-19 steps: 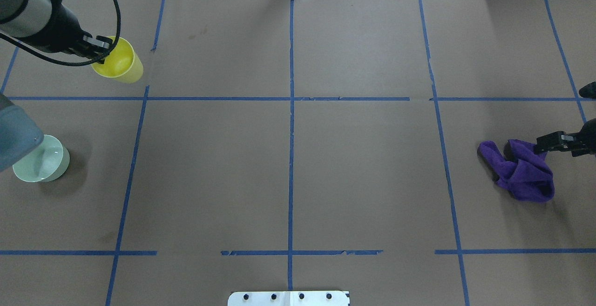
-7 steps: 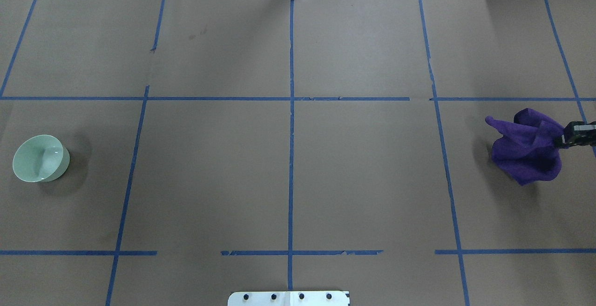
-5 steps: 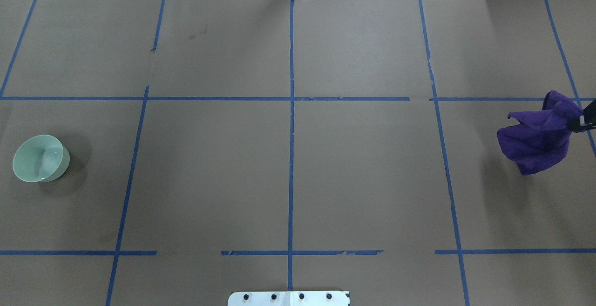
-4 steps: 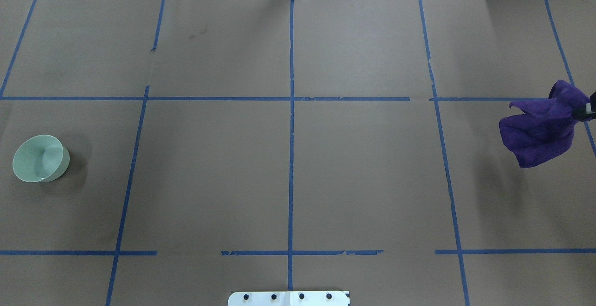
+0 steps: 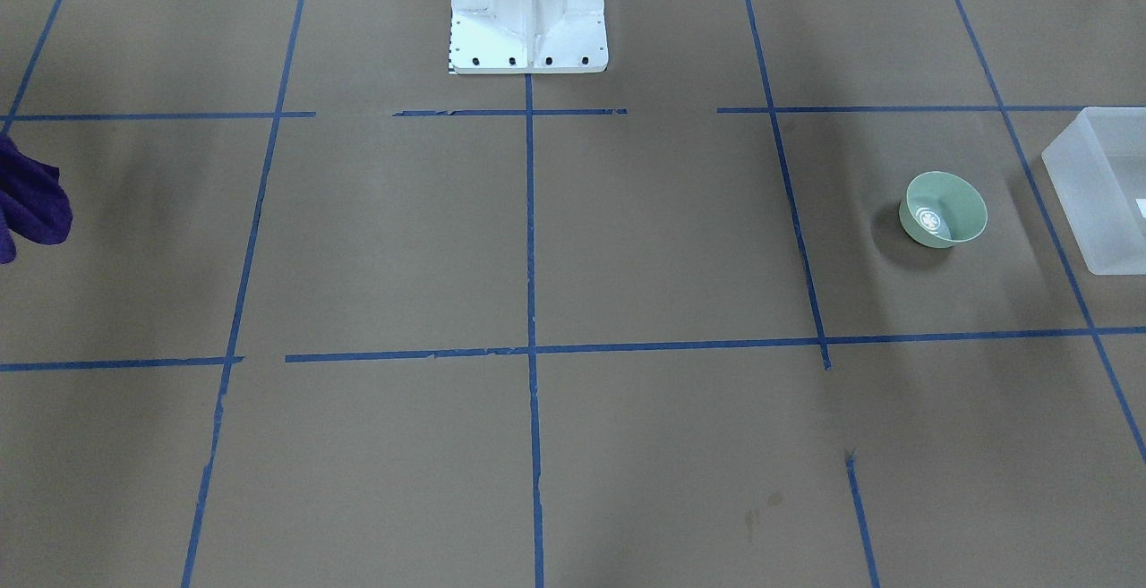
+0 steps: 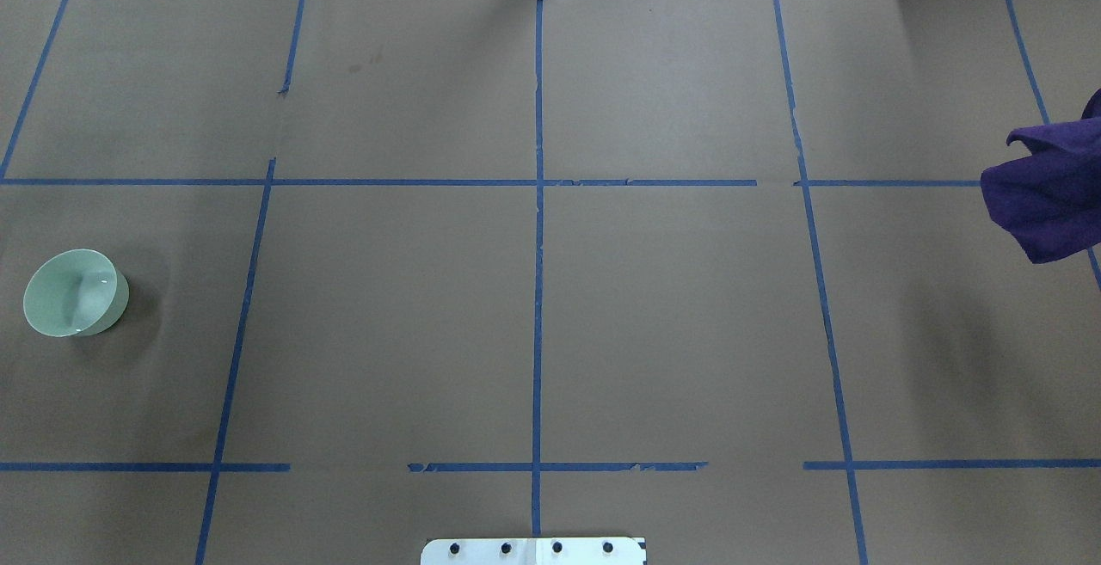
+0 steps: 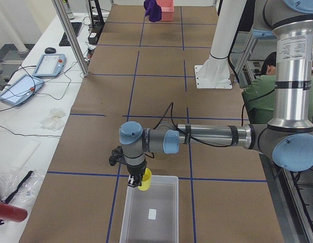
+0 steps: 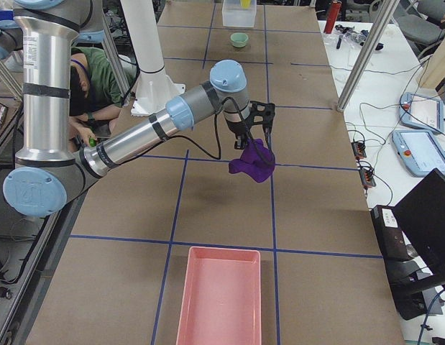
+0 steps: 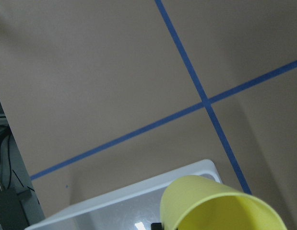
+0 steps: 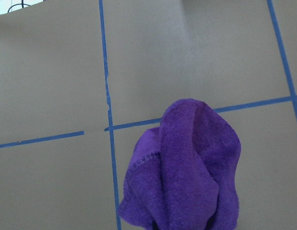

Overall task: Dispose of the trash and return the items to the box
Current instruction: 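Lift the purple cloth with the right gripper while the left drops the cup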

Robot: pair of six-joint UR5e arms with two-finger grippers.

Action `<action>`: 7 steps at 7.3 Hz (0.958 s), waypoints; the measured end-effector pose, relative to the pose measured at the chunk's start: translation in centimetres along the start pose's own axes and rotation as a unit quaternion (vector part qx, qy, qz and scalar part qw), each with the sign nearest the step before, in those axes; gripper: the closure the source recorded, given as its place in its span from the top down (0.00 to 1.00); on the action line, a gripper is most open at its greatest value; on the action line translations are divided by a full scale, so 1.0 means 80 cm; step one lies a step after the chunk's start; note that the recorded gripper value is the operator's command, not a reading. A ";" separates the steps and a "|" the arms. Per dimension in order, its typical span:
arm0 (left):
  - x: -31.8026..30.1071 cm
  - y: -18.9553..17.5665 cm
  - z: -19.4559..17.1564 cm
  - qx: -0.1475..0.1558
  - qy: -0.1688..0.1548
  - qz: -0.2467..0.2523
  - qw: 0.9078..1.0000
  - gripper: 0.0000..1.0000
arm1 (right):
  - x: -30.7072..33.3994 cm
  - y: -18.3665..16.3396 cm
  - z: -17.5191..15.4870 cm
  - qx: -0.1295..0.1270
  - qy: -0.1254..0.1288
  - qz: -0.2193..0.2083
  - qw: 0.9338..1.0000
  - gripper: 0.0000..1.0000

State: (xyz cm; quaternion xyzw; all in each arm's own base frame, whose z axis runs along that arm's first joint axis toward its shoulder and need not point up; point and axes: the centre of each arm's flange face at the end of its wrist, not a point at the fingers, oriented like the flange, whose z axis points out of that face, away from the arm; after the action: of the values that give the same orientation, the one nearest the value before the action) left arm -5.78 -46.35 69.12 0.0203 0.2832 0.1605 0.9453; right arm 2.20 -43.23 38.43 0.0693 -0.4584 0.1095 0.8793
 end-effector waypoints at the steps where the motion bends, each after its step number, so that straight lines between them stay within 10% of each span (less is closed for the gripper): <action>1: -0.010 0.007 0.021 -0.005 0.010 -0.006 1.000 0.00 | 0.004 -0.021 -0.031 0.001 0.016 -0.013 1.000 0.00; 5: -0.011 0.009 0.046 0.013 0.056 -0.026 0.998 0.00 | 0.104 -0.058 -0.083 -0.017 0.077 -0.086 0.993 0.00; 7: -0.011 0.010 0.061 0.019 0.080 -0.026 0.996 0.39 | 0.141 -0.060 -0.091 -0.019 0.091 -0.101 0.991 0.00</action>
State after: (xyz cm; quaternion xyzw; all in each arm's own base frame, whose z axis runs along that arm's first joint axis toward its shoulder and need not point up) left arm -4.04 -45.57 73.79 0.0184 0.3610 0.1317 0.9230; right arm 15.45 -44.83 43.43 0.0886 -0.3694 0.0168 0.9249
